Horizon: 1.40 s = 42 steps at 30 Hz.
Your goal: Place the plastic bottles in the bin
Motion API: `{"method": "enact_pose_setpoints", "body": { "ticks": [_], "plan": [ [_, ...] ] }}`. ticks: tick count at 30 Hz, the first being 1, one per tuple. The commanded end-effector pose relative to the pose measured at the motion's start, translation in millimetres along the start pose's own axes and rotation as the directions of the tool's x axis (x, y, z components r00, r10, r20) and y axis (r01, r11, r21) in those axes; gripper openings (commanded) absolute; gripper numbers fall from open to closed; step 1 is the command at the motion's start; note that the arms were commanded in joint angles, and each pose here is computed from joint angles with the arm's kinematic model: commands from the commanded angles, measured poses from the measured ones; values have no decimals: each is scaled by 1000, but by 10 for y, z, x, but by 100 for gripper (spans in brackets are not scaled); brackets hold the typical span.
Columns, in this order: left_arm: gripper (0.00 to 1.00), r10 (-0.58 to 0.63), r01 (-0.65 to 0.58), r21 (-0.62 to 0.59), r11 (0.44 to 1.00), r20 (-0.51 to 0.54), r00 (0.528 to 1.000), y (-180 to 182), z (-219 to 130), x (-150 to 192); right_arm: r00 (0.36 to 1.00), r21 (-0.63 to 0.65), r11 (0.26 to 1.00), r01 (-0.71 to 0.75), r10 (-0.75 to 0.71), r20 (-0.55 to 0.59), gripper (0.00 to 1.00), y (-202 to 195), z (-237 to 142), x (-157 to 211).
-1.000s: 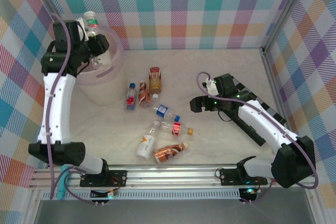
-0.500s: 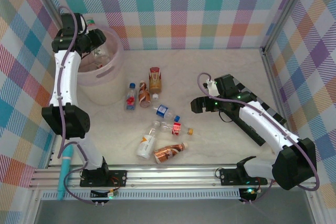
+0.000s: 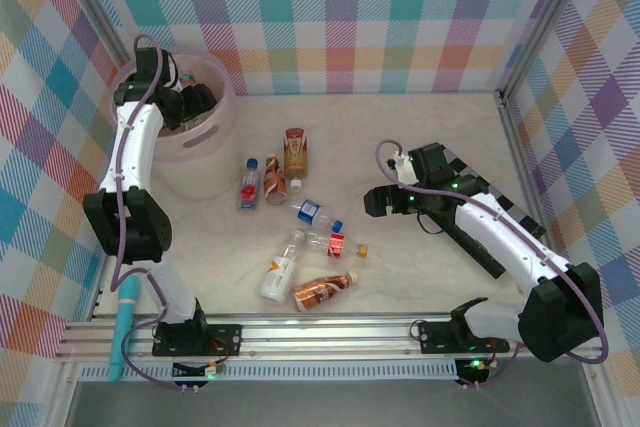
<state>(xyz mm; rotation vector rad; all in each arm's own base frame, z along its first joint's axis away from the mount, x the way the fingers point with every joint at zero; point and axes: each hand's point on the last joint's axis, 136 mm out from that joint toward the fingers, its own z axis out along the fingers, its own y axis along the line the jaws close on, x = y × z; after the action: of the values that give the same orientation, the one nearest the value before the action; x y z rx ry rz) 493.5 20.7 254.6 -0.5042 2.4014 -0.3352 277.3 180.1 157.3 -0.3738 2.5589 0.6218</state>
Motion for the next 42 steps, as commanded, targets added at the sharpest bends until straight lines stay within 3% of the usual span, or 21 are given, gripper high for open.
{"method": "enact_pose_setpoints", "body": {
  "ticks": [1,8,12,21,27,33,38,42],
  "plan": [
    [82,25,-28,37,999,80,996,-85,-243,-176,1000,-6,1000,4,-4,-1,93,14,-25,-12],
    [100,58,-62,30,998,103,993,-104,-355,-217,1000,-8,1000,4,-4,-3,93,22,-35,-15],
    [100,101,-103,6,995,135,986,-107,-521,-274,1000,-7,1000,7,-7,2,94,26,-48,-28],
    [100,232,-216,-86,973,266,936,-152,-1308,-454,1000,8,1000,14,-14,3,93,4,-73,-14],
    [100,274,-252,-108,962,358,893,-219,-1985,-356,1000,19,1000,-11,11,6,94,-26,-42,-25],
    [100,359,-364,-60,930,368,858,-542,-2358,124,999,12,999,-43,43,-1,94,-20,4,-49],
    [100,436,-463,16,886,308,846,-807,-2221,808,1000,-39,999,-6,5,-15,94,60,20,-13],
    [100,407,-440,164,883,200,891,-852,-1933,1511,990,-77,990,117,-123,-74,94,86,62,140]
  ]
}}
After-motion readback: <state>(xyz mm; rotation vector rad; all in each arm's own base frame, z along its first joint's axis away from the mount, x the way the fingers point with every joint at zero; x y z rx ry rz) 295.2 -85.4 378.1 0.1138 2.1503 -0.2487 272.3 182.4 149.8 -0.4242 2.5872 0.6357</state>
